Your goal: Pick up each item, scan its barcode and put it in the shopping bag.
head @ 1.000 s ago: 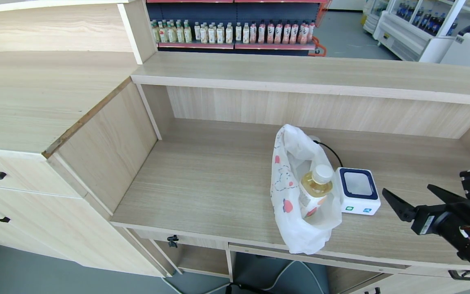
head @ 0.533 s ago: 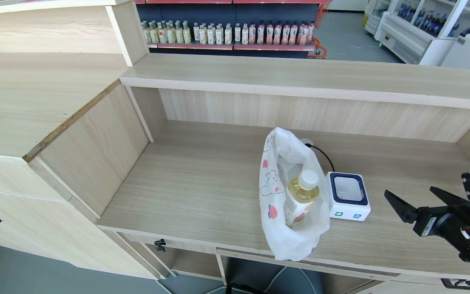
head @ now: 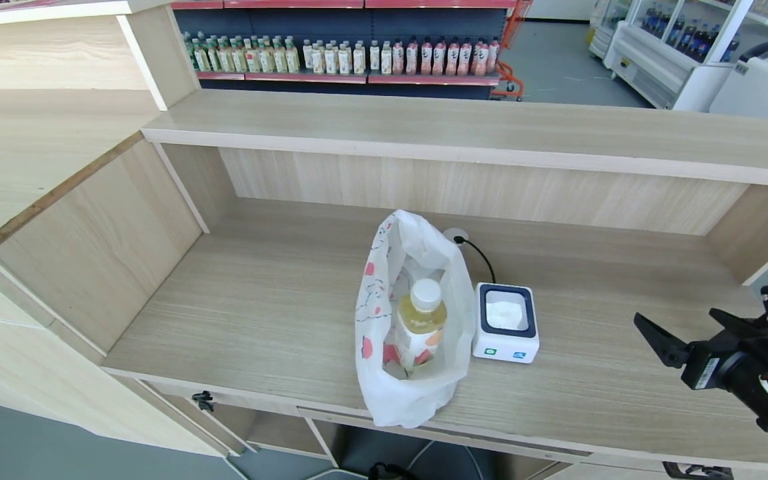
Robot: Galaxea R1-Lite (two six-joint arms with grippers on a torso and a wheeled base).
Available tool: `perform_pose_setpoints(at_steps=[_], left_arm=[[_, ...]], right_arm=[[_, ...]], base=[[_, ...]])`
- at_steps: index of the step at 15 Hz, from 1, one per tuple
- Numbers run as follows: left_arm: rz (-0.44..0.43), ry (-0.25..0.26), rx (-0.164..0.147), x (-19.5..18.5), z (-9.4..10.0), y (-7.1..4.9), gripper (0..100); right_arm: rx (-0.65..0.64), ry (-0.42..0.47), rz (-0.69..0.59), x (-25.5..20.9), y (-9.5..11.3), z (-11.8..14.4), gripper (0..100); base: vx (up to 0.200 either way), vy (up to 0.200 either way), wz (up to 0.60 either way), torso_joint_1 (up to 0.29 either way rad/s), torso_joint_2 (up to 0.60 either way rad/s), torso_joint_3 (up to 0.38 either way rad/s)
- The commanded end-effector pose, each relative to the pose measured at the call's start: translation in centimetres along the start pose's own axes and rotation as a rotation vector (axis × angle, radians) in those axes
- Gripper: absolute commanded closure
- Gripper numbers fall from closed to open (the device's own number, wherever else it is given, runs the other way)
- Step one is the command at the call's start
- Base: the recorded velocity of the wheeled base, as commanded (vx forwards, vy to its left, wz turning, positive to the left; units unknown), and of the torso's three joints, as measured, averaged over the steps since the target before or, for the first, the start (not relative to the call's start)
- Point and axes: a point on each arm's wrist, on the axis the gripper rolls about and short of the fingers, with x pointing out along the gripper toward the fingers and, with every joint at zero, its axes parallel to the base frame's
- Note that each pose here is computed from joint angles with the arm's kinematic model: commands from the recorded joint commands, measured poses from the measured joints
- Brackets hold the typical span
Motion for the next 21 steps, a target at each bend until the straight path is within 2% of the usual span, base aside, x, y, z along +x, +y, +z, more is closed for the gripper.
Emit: perform_pose_setpoints(at_steps=[1, 5, 7, 8, 10, 16, 21], left_arm=[[0.008, -0.002, -0.026, 0.0, 0.0, 0.0, 0], [0.008, -0.001, -0.036, 0.0, 0.0, 0.0, 0], [0.008, -0.001, -0.033, 0.0, 0.0, 0.0, 0], [0.007, -0.001, -0.035, 0.0, 0.0, 0.0, 0], [0.005, 0.0, -0.035, 0.0, 0.0, 0.0, 0], [0.005, 0.0, -0.036, 0.0, 0.0, 0.0, 0], [0.002, 0.0, -0.036, 0.0, 0.0, 0.0, 0]], right_arm=[[0.0, -0.003, -0.006, -0.1, -0.1, 0.0, 0], [-0.006, 0.009, -0.045, 0.0, -0.7, -0.2, 0], [-0.015, 0.039, -0.109, 0.3, -1.5, -0.7, 0], [-0.021, 0.074, -0.188, 0.5, -2.5, -1.2, 0], [-0.036, 0.103, -0.233, 0.3, -3.3, -1.5, 0], [-0.033, 0.106, -0.256, 0.2, -3.8, -1.6, 0], [-0.083, 0.168, -0.359, -0.1, -6.3, -2.6, 0]], base=[[-0.2, 0.0, 0.0, -0.007, 0.0, 0.002], [-0.2, 0.0, 0.0, 0.0, 0.0, 0.001], [-0.2, 0.0, 0.0, 0.029, 0.02, -0.012], [-0.2, 0.0, 0.0, 0.012, 0.01, 0.002], [-0.2, 0.0, 0.0, -0.005, 0.0, 0.005], [0.0, 0.0, 0.0, 0.0, 0.0, 0.0], [0.0, 0.0, 0.0, 0.0, 0.0, 0.0]])
